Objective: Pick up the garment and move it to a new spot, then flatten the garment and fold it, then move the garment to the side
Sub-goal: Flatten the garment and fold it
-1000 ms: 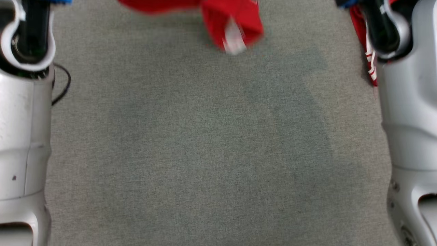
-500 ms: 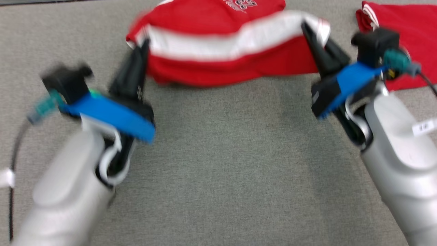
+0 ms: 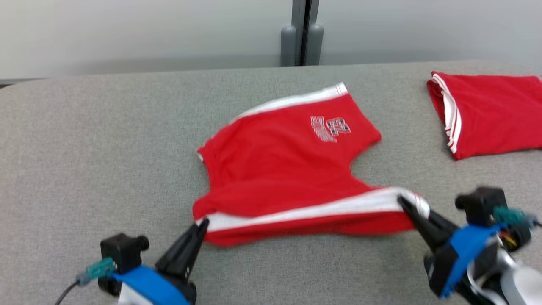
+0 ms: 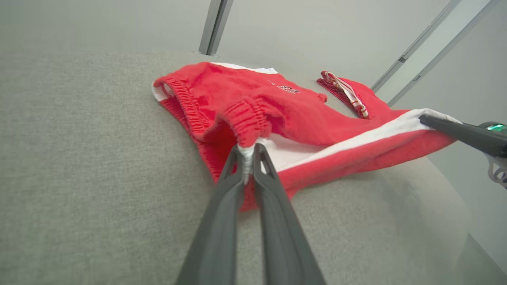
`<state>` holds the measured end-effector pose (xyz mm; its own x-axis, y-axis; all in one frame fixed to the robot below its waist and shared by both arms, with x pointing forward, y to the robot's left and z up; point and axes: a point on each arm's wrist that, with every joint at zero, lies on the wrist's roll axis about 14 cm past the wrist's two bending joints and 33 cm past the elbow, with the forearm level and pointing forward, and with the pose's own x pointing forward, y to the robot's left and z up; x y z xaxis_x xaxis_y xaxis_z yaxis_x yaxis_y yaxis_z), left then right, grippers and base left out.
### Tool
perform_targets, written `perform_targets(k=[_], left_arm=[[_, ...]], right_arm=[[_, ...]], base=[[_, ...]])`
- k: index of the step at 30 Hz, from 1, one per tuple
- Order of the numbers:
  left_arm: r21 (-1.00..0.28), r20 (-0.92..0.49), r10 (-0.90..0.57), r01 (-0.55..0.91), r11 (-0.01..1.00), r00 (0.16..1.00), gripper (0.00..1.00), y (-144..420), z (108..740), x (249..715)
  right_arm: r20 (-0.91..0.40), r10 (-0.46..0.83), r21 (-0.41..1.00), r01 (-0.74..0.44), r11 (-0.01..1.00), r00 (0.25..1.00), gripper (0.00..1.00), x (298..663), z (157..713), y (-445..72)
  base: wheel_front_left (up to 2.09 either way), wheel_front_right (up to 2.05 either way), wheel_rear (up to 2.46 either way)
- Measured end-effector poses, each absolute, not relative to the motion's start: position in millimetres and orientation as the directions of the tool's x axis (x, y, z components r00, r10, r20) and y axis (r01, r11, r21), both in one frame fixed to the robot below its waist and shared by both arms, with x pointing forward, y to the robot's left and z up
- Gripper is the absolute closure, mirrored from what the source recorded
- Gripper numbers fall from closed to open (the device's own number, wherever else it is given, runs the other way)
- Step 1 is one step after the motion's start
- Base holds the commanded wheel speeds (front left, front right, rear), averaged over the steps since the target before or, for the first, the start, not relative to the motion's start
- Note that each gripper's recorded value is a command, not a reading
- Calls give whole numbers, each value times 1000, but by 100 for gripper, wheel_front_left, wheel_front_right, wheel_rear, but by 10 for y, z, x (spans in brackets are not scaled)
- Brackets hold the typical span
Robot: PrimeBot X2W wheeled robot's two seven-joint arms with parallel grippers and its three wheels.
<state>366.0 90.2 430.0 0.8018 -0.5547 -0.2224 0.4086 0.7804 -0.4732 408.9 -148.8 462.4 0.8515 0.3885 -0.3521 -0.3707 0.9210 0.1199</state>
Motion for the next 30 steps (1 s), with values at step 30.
perform_targets(k=[30], left_arm=[[-560,-223,-403,221,798,888,100,941,4362,4163]], right_arm=[[-262,454,-11,-473,881,852,100,4579,4998,-1280]], base=[[0,0,0]])
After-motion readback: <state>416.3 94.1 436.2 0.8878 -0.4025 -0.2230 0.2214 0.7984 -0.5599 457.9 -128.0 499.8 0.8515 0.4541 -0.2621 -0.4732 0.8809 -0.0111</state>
